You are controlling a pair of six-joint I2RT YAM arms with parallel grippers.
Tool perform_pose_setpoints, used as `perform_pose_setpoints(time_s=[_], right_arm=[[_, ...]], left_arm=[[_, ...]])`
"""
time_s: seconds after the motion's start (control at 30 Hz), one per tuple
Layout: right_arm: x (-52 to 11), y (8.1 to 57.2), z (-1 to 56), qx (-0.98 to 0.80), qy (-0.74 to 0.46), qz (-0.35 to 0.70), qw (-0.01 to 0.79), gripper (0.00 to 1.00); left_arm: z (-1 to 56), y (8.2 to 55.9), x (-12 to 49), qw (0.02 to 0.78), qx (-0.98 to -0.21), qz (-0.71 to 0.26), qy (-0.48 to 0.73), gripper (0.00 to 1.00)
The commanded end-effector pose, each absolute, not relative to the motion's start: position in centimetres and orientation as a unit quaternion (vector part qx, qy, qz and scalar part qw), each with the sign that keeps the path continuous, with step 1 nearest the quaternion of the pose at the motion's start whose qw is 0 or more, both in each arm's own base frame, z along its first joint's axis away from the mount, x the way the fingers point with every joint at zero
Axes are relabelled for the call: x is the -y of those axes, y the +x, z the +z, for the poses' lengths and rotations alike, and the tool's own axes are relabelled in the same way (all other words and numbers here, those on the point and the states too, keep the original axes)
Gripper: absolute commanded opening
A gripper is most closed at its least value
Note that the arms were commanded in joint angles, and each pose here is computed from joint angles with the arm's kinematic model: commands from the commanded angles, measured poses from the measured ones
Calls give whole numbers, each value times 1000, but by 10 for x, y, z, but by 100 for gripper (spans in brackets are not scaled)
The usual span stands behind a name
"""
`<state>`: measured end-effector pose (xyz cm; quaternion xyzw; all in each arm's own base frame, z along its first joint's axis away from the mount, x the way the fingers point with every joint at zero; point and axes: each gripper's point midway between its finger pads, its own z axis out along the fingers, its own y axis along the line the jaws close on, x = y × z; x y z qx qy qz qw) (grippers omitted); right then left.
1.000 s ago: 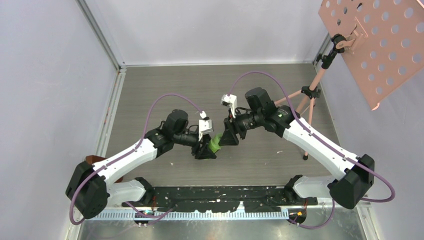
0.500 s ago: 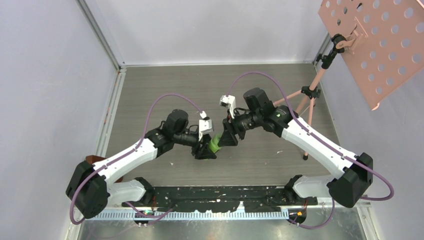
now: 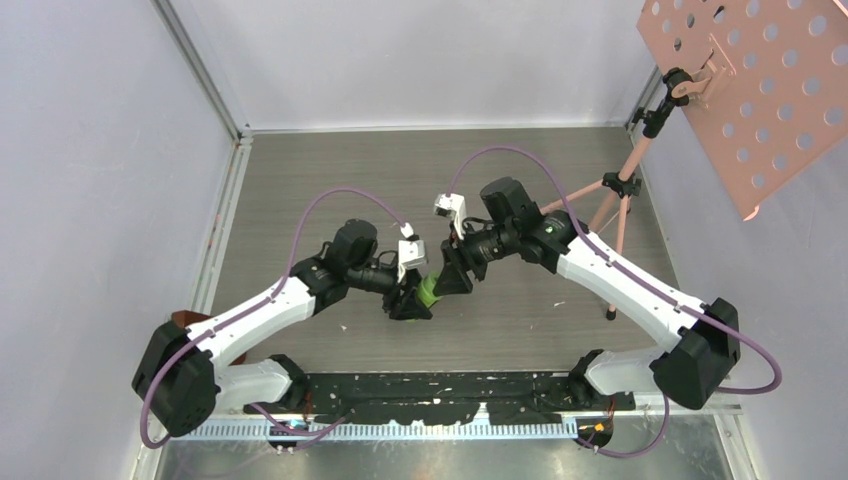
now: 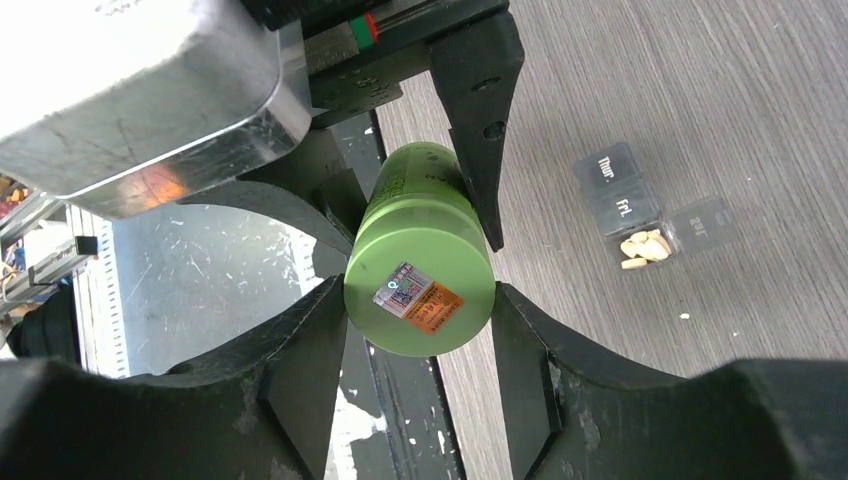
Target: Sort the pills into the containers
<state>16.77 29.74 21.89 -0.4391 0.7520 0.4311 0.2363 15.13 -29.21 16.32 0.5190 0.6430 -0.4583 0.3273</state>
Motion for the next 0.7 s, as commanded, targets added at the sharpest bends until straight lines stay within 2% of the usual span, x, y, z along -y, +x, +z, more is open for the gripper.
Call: perform_pose_setpoints(time_s=[0.0, 0.17, 0.4, 0.67], right_arm=[[-301, 162, 212, -755, -450, 425, 215, 43], [-304, 167, 204, -783, -417, 417, 197, 41], [-310, 187, 183, -865, -248, 399, 176, 38], [-320, 209, 175, -901, -84, 394, 163, 36]], left_arm=[[193, 160, 303, 377, -600, -460, 534, 0], [195, 171, 303, 404, -601, -439, 532, 0], [198, 197, 299, 486, -603, -393, 496, 0], [199, 211, 290, 591, -551, -317, 497, 0]])
